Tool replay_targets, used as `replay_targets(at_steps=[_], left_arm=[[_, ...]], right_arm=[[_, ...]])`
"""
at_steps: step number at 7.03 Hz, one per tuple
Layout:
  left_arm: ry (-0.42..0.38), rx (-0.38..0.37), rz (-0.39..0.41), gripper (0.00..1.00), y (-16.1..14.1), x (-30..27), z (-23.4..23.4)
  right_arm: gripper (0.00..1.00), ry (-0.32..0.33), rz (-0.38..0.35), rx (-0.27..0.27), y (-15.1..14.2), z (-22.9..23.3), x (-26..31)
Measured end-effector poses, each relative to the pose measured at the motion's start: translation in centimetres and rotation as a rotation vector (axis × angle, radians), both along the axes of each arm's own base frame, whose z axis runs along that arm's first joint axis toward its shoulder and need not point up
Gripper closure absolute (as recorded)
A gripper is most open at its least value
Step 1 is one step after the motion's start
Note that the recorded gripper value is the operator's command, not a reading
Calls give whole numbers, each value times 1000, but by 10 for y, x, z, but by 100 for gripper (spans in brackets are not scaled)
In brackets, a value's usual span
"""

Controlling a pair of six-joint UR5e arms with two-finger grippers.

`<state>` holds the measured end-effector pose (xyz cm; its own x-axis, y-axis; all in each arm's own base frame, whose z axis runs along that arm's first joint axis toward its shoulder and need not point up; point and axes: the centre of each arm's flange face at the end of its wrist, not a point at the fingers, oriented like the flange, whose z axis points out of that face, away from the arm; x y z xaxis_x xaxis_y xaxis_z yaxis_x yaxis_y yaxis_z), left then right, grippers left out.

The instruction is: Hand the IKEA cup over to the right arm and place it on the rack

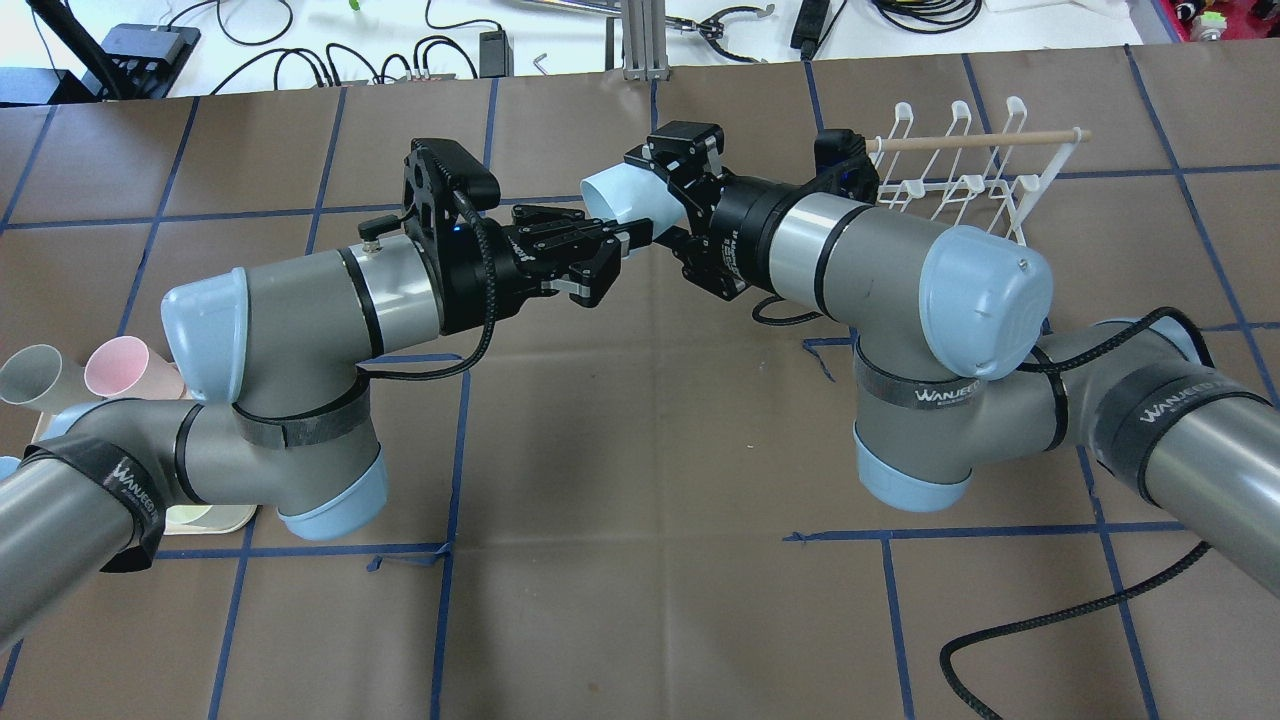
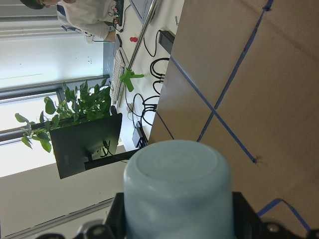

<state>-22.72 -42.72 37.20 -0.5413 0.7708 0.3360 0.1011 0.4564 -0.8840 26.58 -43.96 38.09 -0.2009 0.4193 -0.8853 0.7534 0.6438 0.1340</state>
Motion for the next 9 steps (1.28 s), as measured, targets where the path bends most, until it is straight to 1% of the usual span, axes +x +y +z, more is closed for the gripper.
replay_targets(at_steps=[2,3,4,6,7,8,9], left_arm=[[-1,4,5,33,-3,1,-1],[-9,4,17,9,-5,2,-1],[-17,11,41,2,-7,3,-2],[-5,37,86,1,-10,10,1],[3,35,120,1,-13,23,3],[14,31,162,1,-18,44,5],[29,24,203,1,-21,69,10]], right_arm=[[58,-1,3,0,0,0,0],[59,-2,3,-1,0,0,0],[61,-1,4,-2,0,0,0],[70,4,5,-17,-5,4,0],[79,24,9,-46,-16,7,-1],[81,57,13,-86,-32,9,-6],[81,111,10,-143,-50,11,-18]])
